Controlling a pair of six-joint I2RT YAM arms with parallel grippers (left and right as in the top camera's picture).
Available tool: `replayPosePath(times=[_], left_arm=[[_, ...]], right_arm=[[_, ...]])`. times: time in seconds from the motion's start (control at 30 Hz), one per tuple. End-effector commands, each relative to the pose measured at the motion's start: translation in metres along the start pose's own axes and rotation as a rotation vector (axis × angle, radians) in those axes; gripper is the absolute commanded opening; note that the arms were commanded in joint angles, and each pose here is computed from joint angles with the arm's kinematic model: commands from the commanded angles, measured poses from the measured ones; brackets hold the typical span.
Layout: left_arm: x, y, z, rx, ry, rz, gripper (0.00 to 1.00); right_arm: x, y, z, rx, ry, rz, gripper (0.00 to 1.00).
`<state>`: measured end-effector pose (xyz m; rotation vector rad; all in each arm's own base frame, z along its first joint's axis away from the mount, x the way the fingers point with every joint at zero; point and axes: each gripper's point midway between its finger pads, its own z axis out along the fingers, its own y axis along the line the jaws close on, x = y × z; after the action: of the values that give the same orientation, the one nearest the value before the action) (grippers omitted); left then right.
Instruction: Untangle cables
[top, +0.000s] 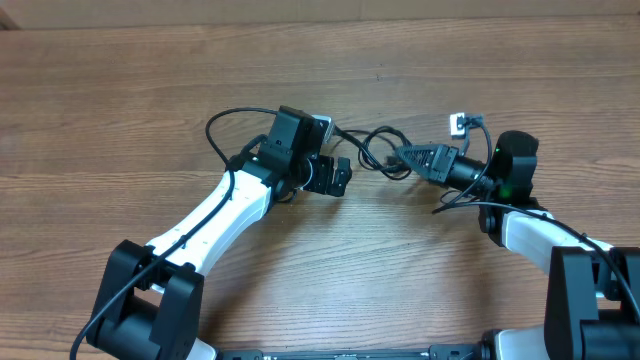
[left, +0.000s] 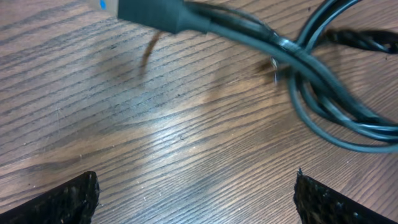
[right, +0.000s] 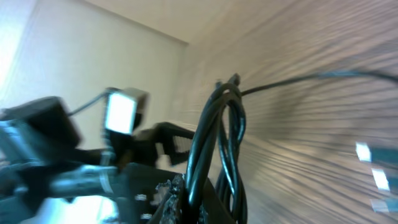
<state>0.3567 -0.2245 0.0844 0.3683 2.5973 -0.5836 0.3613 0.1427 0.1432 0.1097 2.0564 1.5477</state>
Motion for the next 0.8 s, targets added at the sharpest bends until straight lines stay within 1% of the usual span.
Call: replayPosePath(times=[0.0, 0.23, 0.4, 0.53, 0.77], left_arm=[[-0.008, -0.005, -0.007, 0.017, -0.026, 0.022, 0.99], [-0.009, -0.01, -0.007, 0.043, -0.024, 0.023, 0.99], [-0.013, -0.026, -0.009, 0.135, -0.037, 0.036, 1.0], [-0.013, -0.034, -0.01, 0.18, -0.035, 0.039, 1.0], [-0.024, -0.057, -0.016, 0.305, -0.071, 0.036, 0.99]], right_arm=[[-0.004, 0.023, -0.002, -0.076, 0.021, 0.114, 0.04], [-0.014, 0.037, -0.004, -0.117, -0.003, 0.186, 0.04], [-0.02, 0.034, -0.004, -0.105, -0.029, 0.33, 0.04], [-0.021, 0.033, -0.004, -0.106, -0.029, 0.45, 0.04], [-0.017, 0.035, -0.004, -0.113, -0.002, 0.531, 0.04]])
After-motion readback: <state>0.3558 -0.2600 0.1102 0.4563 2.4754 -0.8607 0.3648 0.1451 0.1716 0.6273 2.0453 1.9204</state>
